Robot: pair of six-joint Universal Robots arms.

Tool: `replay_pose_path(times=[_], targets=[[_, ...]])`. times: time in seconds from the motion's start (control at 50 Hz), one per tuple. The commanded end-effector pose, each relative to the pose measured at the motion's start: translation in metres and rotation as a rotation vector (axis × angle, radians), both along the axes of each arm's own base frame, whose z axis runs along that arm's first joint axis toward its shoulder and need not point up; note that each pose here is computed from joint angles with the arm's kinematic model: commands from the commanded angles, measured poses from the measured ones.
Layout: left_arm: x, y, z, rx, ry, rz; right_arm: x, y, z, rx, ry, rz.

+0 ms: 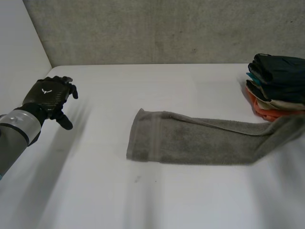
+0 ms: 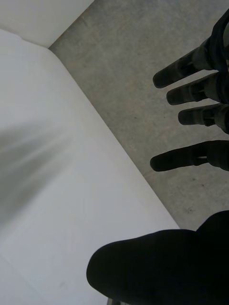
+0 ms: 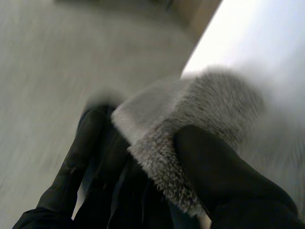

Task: Fold the laundry.

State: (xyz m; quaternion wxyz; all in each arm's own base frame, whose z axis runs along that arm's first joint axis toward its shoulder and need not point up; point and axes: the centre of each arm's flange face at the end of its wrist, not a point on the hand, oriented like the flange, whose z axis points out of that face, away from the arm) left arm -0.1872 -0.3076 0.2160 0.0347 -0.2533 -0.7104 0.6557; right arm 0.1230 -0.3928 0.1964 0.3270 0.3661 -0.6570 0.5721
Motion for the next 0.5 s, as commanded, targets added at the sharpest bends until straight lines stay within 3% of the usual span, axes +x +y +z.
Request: replay_pose_path(times=[0.02,0.14,0.22,0.36,0.5], targets=[[-0.007,0.006,0.004,-0.002,0.019,-0.019,0.147,0.073,0.007,-0.192,-0.051,0.590],[-0.016,0.013,0.001,0.006,0.021,-0.045,0.230,0.159,-0.044,-0.133,-0.051,1.017],[-0.025,0.018,-0.002,0.015,0.019,-0.069,0.251,0.181,-0.079,-0.053,-0.002,1.078],[-0.045,0.022,-0.002,-0.007,0.018,-0.113,0.258,0.180,-0.079,0.015,-0.015,0.967],[-0.071,0.029,0.008,-0.055,0.028,-0.153,0.234,0.167,-0.006,-0.001,-0.432,0.788]])
